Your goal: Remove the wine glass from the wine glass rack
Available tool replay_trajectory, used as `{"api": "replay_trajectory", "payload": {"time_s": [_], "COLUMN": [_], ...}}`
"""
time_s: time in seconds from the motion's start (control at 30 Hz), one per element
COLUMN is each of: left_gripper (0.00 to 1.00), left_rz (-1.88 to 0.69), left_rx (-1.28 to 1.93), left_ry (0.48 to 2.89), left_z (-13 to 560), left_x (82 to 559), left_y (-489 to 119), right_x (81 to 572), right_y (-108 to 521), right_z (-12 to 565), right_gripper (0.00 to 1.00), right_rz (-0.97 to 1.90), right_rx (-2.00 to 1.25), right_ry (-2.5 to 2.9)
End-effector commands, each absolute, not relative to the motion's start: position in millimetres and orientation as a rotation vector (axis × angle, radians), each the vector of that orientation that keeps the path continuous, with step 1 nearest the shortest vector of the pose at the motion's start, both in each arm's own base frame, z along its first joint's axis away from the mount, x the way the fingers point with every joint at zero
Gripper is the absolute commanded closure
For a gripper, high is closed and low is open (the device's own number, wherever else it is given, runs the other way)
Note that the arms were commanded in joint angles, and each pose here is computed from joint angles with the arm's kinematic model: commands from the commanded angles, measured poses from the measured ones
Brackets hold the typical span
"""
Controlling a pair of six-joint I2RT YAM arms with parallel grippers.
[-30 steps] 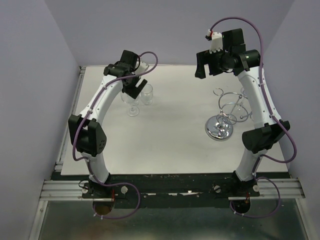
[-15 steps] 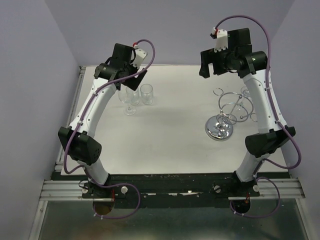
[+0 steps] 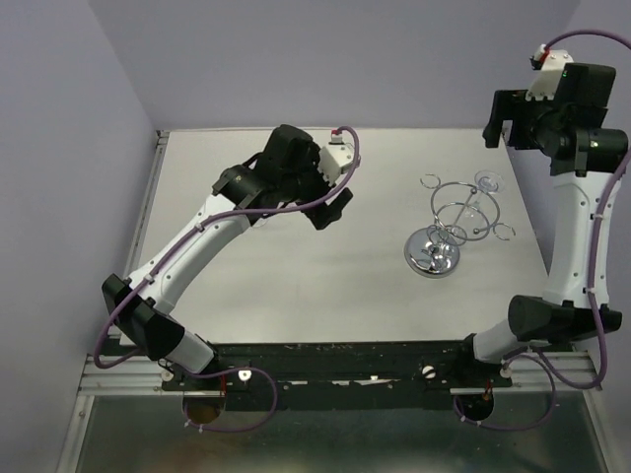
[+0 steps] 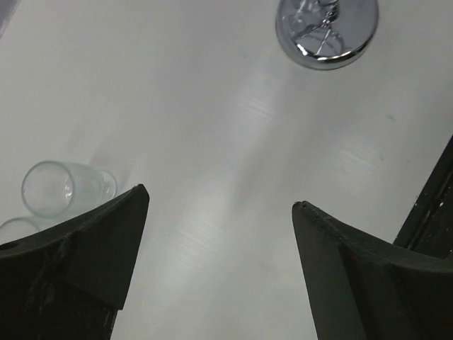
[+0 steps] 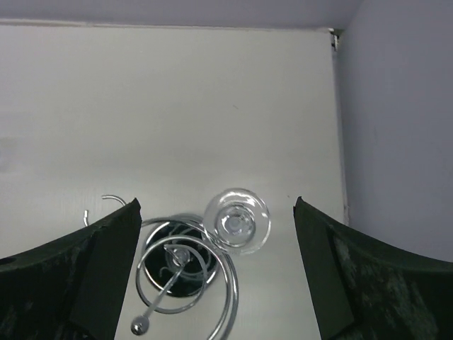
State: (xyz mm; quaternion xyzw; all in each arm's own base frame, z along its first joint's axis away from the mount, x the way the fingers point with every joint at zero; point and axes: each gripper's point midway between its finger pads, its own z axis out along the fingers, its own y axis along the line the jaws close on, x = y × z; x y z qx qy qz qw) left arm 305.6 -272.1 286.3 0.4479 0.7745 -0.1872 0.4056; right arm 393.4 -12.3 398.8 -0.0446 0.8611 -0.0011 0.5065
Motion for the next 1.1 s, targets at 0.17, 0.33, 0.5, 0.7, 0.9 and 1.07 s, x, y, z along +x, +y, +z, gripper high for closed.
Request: {"api": "replay_trajectory", "payload": {"time_s": [0.17,0.33,0.5,0.7,0.9,1.07], "left_gripper": [0.01,0.01,0.01,0.01,0.01,0.01], "left_rz": [-0.687,-0.691,-0.702,-0.540,-0.488,-0.411], "left_rx": [1.332,1.368,1.395,1.535,1.519,1.556], "left_ry": [1.590,1.623,1.606,1.540,1.509,1.595], "left_z": [313,302,294,261,275,253], "left_x": [244,230,218,232,240,254], "left_y": [-364,-406,-436,-444,-463,-478], "right_x": [306,262,236,240,254,253], "right_y": [-85,-114,-141,-149,-141,-122], "right_z": [381,344,316,274,246,240], "right_gripper": [0.04,0.06,0.10,0.13,0.16,0.20], "right_rz": [-0.285,-0.419,-0.505,-0.419,-0.388,-0.272], "right_rx": [0.085,0.188,0.223,0.031,-0.180,-0.224], "right_ry": [2.118,2.199,2.282,2.417,2.336,2.333]}}
